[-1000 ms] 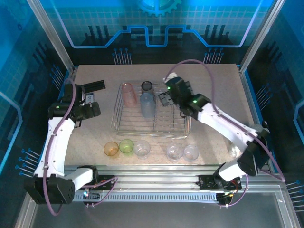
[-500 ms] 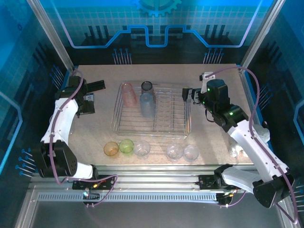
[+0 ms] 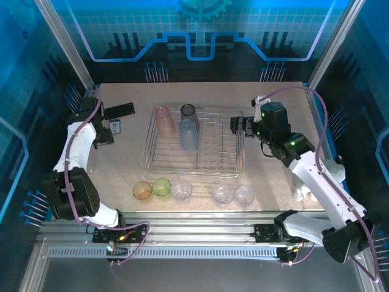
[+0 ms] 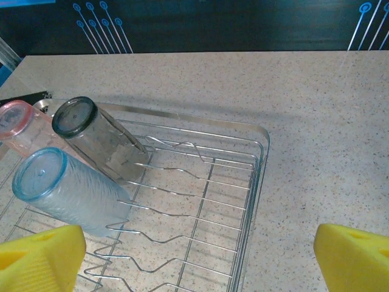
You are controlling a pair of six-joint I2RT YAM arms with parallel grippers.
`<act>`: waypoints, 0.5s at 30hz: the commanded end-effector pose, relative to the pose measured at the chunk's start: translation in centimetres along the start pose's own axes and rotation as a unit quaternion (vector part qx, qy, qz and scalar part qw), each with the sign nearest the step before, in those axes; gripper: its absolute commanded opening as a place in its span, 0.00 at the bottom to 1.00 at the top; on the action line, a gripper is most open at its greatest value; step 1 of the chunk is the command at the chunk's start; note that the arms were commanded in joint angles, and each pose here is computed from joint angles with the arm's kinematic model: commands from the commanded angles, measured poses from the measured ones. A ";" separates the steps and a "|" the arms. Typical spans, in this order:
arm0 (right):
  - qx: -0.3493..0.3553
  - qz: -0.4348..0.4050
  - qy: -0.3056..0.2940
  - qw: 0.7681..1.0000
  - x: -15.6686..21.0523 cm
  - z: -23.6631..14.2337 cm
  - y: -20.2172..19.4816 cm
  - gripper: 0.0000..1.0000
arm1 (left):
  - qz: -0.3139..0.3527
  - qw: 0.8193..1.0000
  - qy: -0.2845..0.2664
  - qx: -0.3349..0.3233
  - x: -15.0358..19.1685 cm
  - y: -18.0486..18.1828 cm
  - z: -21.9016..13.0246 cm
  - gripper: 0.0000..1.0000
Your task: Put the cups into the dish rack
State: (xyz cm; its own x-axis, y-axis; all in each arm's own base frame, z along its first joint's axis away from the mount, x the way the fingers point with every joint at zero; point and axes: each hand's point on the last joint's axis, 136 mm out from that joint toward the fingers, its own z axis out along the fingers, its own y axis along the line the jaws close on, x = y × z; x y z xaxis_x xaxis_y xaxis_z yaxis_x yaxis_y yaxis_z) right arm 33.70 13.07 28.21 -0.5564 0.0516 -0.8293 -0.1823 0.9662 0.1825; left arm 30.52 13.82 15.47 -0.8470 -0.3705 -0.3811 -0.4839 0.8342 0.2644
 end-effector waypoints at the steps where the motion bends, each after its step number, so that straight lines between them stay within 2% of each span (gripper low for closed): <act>1: -0.007 0.012 0.011 1.000 0.3 0.4 0.4 0.97 | -0.016 1.000 -0.011 -0.003 0.1 1.3 0.0 0.85; 9: -0.014 0.002 0.029 0.999 1.3 1.1 1.1 0.97 | -0.028 1.000 0.007 0.009 1.5 1.6 1.2 0.77; 15: -0.010 -0.006 0.036 0.999 1.7 1.1 1.1 0.97 | -0.037 0.998 0.042 0.003 3.1 1.9 3.0 0.69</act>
State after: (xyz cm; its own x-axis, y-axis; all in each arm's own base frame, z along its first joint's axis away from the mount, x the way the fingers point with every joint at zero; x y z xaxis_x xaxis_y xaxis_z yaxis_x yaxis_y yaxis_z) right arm 33.79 14.24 26.71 -0.5978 0.0336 -0.8009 -0.2009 0.9610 0.1903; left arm 28.16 15.36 13.25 -0.8246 -0.4448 -0.3495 -0.5387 0.8059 0.2454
